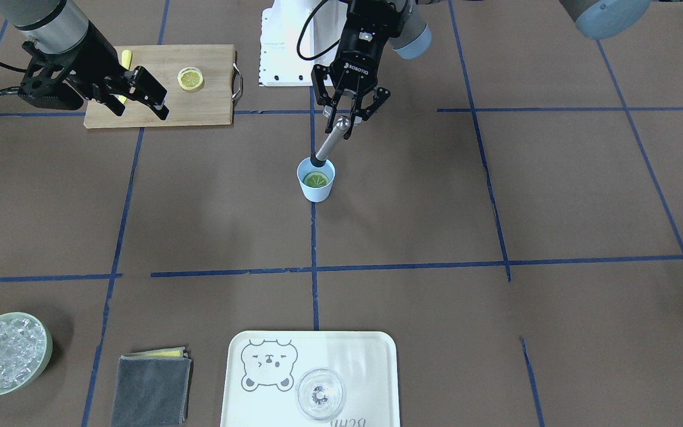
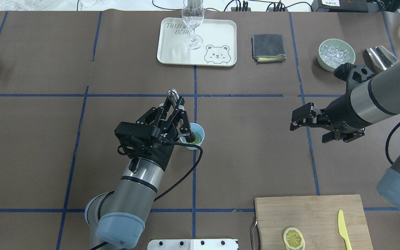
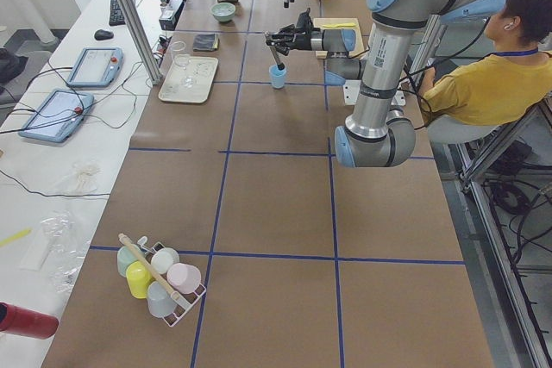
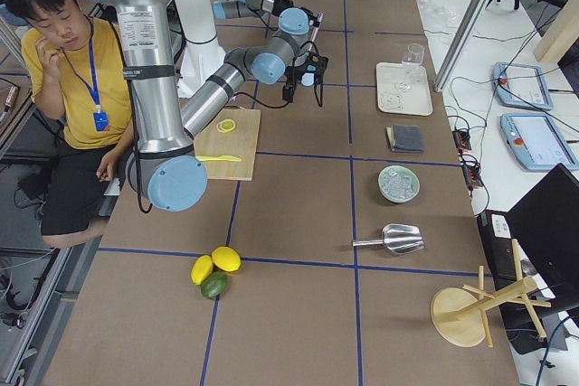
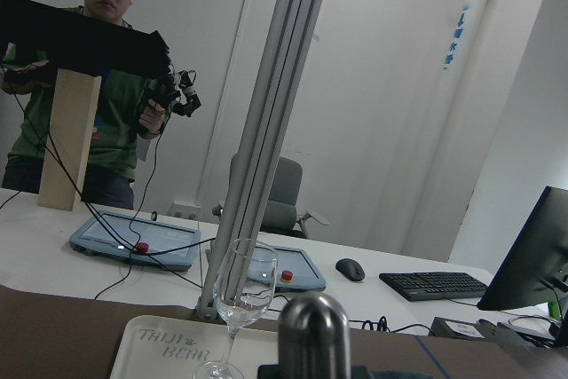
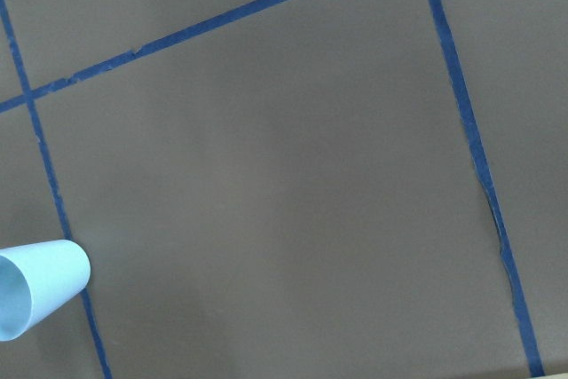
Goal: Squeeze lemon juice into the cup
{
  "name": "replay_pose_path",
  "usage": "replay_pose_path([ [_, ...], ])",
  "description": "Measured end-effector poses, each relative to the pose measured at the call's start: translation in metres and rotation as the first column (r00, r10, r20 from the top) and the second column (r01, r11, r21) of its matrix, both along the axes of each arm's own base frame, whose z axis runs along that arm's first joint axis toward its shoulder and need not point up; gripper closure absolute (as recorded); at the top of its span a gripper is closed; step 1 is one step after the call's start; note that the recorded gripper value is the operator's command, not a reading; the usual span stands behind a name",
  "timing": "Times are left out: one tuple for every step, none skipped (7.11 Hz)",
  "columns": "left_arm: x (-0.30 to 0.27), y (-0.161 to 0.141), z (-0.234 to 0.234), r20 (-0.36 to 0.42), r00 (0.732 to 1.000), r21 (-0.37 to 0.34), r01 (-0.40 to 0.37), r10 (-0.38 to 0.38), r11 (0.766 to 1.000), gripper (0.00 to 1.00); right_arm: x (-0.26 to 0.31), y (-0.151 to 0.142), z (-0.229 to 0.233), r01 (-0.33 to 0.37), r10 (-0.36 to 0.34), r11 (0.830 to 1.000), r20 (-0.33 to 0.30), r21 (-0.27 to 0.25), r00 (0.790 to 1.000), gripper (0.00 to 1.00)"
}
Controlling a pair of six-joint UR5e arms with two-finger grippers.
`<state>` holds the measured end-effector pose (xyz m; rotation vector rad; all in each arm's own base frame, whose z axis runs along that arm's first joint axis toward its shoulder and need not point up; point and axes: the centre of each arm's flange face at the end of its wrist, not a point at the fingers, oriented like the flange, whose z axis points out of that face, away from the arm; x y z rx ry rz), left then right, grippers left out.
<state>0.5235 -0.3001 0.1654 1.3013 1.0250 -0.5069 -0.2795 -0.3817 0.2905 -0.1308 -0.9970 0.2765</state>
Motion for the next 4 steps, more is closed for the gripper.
replay_pose_path([
  [0.0043,0.0013,-0.0029,0.001,1.0,0.001,-0.003,0.003,1.0,1.0,0.0001,0.0001,0.0005,0.0,0.0,1.0,-0.001,-0.001,1.0,0.0],
  [0.0047,0.0017,-0.0069,0.009,1.0,0.007,-0.002,0.002,1.0,1.0,0.0002,0.0007,0.0003,0.002,-0.002,1.0,0.002,-0.003,1.0,0.0],
  [0.0049,0.0019,-0.01,0.025,1.0,0.016,-0.001,0.001,1.0,1.0,-0.0002,0.0019,-0.0002,0.012,-0.012,1.0,0.009,-0.011,1.0,0.0],
  [0.0055,0.0019,-0.0109,0.034,0.999,0.019,-0.001,0.0,1.0,1.0,-0.0004,0.0031,-0.0007,0.023,-0.022,1.0,0.016,-0.02,1.0,0.0],
])
